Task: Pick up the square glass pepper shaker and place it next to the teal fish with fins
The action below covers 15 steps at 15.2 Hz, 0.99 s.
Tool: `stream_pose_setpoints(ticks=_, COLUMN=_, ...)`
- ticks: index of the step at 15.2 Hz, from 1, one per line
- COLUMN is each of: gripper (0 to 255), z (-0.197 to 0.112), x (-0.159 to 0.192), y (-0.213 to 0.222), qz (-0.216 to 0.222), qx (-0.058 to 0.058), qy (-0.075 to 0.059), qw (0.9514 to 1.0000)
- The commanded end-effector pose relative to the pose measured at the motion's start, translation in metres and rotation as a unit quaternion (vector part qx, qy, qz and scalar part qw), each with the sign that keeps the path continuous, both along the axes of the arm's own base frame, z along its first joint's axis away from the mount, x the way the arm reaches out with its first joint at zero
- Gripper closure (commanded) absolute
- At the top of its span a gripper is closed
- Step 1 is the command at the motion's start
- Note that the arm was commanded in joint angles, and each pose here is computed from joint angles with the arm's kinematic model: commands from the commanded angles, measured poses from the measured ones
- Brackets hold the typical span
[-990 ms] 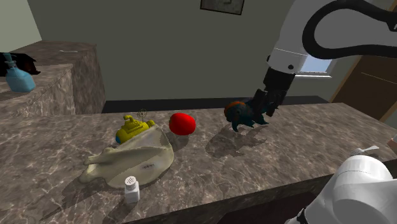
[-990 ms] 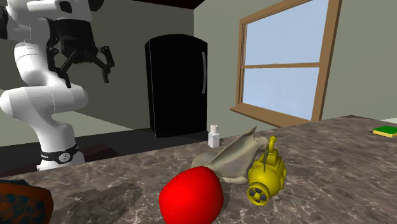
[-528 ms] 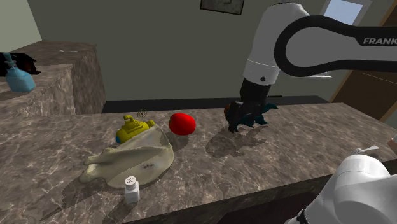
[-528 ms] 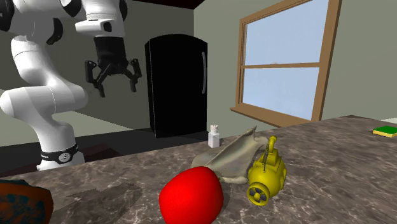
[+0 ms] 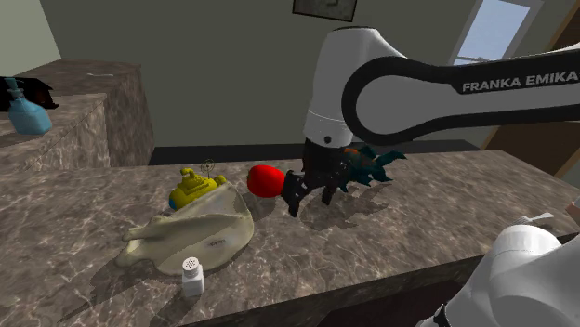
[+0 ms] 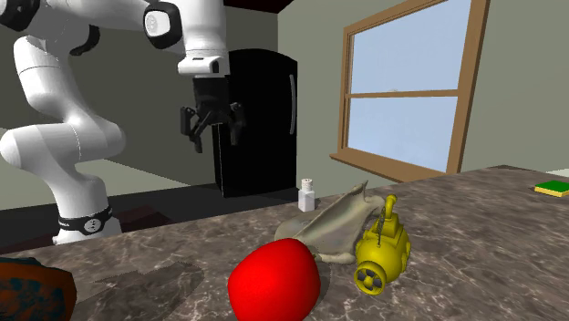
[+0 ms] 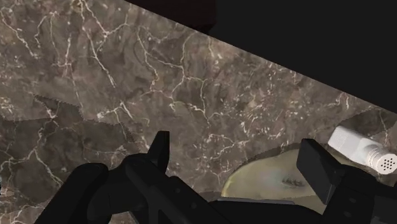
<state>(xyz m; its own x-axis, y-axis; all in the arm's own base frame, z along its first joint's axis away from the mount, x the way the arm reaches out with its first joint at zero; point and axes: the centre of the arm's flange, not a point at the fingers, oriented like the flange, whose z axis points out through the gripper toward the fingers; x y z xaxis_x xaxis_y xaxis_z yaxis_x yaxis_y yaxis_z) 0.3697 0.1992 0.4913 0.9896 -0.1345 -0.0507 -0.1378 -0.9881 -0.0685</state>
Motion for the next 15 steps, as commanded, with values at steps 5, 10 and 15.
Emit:
stream_pose_setpoints(ticks=5, gripper=0, z=-0.032, x=0.030, y=0.069, qz=-0.004, qx=-0.004, qy=0.006, qw=1.0000)
stream_pose_setpoints(ticks=10, gripper=0, z=-0.058, x=0.053, y=0.127, qz=-0.007, qx=-0.007, qy=0.011, qw=0.9999)
stream_pose_setpoints(ticks=15, gripper=0, z=-0.085, x=0.076, y=0.184, qz=-0.011, qx=-0.011, qy=0.017, qw=0.9997)
